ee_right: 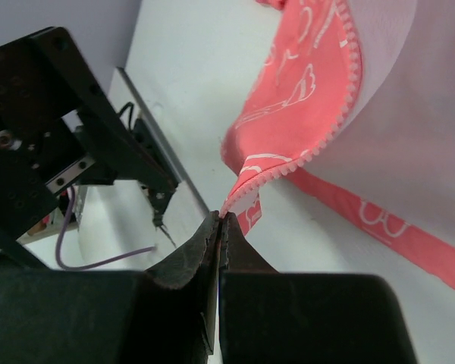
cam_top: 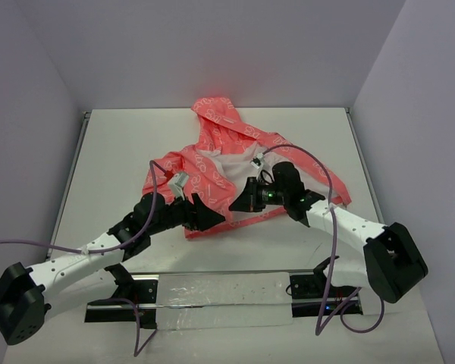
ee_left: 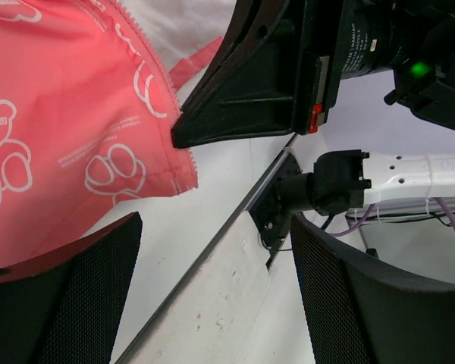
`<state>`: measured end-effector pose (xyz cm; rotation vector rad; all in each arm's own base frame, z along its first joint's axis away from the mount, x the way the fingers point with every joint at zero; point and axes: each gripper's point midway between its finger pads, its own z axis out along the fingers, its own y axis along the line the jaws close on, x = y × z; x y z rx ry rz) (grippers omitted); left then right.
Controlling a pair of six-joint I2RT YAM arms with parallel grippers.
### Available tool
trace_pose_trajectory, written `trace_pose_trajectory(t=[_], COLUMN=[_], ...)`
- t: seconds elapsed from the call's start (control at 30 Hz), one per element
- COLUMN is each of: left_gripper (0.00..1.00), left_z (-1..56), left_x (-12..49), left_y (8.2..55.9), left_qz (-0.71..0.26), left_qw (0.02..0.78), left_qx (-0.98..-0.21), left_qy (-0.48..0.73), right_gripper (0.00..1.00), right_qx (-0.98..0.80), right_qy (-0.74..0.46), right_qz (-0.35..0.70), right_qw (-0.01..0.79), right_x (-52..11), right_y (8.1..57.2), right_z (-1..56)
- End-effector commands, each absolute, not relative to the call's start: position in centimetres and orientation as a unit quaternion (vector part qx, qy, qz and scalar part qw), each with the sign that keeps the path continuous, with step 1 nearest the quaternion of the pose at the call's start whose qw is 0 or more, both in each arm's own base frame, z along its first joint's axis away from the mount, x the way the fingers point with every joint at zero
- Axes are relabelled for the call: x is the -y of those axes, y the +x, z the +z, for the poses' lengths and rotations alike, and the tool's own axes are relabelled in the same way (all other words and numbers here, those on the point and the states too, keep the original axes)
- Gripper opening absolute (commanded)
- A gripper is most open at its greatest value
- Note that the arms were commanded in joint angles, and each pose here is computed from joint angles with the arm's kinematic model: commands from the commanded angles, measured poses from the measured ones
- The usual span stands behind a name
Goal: Zip up the jacket
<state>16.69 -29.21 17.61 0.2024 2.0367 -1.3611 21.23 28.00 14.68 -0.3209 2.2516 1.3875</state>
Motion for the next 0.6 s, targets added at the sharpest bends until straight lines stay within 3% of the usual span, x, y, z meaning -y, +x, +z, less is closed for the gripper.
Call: trace_pose_trajectory(t=[0.0,0.3,0.57], left_gripper=[0.85,0.85,0.87], left_z=[21.0,25.1,23.7], left_x=[29.5,27.8,28.4], left_y=[16.7,16.9,16.2], left_qz=[-0.556,-0.527,-0.545], left_qw=[0.361,0.389,0.367], left_qx=[-0.744,-0.752,-0.749], left_qy=[0.087,0.076,0.082], right_gripper=[0.0,0.0,0.0], right_qx=[-0.771,-0.736,-0.729], right_qy=[-0.156,-0.184,-0.19], right_qz=[0.551,0.58,0.588], right_qw=[0.279,0.296,0.295], right_x=[-29.1,-29.4,-29.8], right_y=[21.1,20.4,19.9], right_z=[20.5,24.7,25.1])
